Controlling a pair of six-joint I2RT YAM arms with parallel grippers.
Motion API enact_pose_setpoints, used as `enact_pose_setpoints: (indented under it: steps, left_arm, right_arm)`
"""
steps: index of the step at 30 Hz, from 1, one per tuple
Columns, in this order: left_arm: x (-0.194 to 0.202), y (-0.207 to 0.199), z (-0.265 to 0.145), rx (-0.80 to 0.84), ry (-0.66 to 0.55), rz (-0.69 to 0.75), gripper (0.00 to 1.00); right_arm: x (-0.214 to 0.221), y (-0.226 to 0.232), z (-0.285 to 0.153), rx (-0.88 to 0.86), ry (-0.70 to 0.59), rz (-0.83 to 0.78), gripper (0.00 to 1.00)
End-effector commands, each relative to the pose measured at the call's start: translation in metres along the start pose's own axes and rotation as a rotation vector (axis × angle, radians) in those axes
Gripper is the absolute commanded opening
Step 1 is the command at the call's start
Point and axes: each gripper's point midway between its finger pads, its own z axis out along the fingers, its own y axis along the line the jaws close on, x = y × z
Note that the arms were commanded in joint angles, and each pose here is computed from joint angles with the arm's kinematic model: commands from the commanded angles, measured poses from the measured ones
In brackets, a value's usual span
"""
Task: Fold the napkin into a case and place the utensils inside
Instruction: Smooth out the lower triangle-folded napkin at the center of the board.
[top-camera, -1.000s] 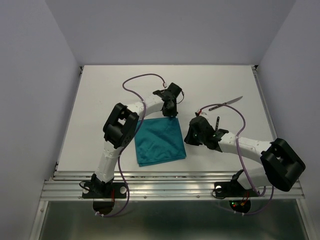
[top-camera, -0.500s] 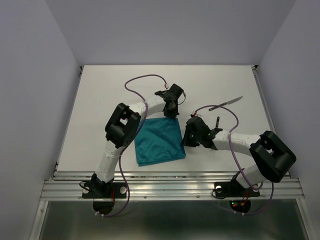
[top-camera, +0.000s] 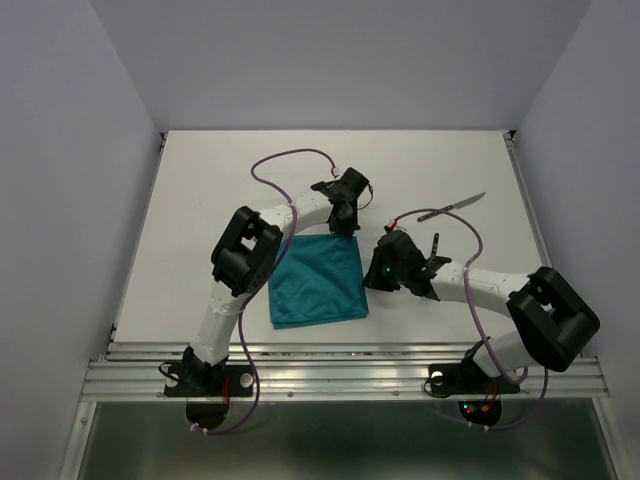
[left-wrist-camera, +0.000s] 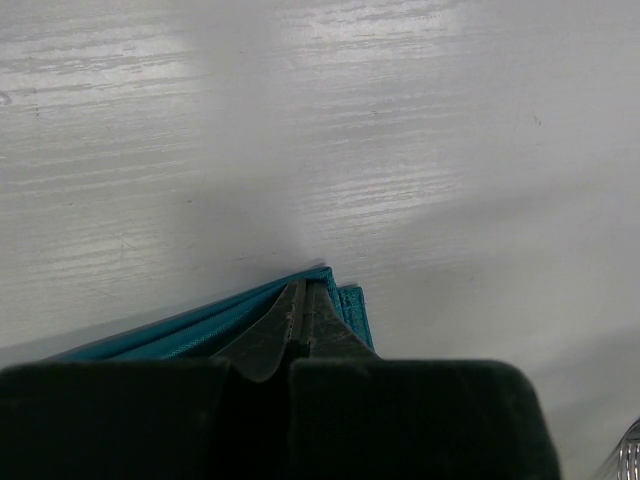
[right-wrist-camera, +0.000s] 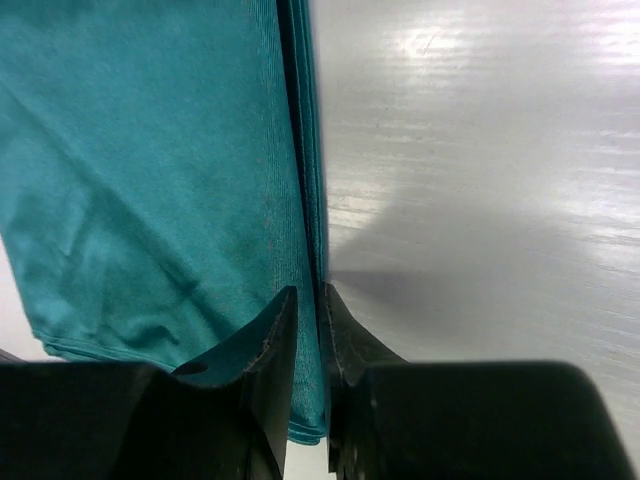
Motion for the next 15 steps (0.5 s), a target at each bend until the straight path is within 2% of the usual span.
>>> enact_pose_setpoints:
  steps: [1, 3, 4, 9, 15]
  left_arm:
    - [-0.019, -0.014, -0.03, 0.03, -0.073, 0.009, 0.0]
    - [-0.025, -0.015, -0.041, 0.036, -0.095, 0.003, 0.0]
    - [-0.027, -0.015, -0.045, 0.033, -0.103, -0.001, 0.03]
    - [-0.026, -0.019, -0.041, 0.046, -0.094, -0.008, 0.25]
    - [-0.023, -0.025, -0.031, 0.061, -0.072, -0.012, 0.34]
  right_arm:
    - [-0.035, 0.001, -0.014, -0.034, -0.11, 0.038, 0.21]
    - [-0.048, -0.004, -0.016, -0.035, -0.127, 0.051, 0.21]
    - [-0.061, -0.008, -0.016, -0.029, -0.144, 0.071, 0.21]
    - [-0.083, -0.004, -0.002, -0.054, -0.121, 0.062, 0.2]
    - [-0.111, 0.011, 0.017, -0.13, -0.122, 0.102, 0.19]
